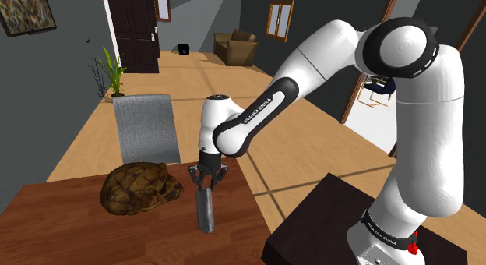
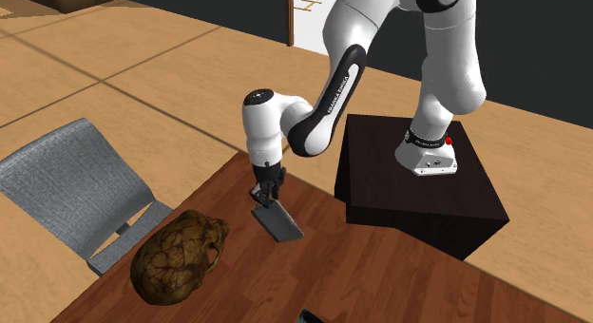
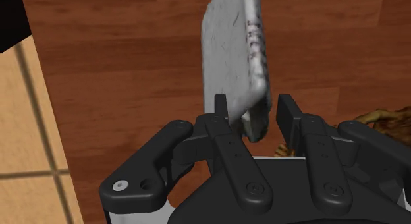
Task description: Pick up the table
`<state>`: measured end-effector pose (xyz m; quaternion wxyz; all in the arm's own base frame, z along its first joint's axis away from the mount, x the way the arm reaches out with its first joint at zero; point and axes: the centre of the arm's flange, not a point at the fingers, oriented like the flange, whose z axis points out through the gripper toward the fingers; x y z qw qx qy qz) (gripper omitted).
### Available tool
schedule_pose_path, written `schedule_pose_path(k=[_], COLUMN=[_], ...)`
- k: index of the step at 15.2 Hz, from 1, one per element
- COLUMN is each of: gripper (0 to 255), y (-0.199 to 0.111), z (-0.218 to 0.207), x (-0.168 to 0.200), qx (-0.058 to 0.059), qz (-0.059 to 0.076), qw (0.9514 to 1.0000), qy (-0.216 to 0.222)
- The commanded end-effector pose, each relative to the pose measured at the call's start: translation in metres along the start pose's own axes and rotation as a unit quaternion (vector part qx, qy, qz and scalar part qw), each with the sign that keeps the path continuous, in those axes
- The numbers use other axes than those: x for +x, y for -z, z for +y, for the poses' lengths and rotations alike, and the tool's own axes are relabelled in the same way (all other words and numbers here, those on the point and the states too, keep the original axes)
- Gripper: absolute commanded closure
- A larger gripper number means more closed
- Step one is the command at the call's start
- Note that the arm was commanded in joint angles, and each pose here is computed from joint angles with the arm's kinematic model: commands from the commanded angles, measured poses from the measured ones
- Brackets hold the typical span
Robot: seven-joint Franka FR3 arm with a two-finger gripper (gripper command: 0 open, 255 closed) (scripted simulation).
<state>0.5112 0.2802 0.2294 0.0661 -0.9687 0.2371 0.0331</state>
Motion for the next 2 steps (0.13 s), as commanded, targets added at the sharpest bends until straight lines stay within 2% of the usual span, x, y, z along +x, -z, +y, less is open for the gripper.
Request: schedule_pose_path(k=[1,2], gripper=[255,255], y=[0.0069,0.0069], z=[-0.0016,-0.0017], x=[-0.0016,-0.0015], qx=[0.000,0.000], qz=[0.000,0.000], qw=[1.0000,1.0000], qy=[0.000,0.000])
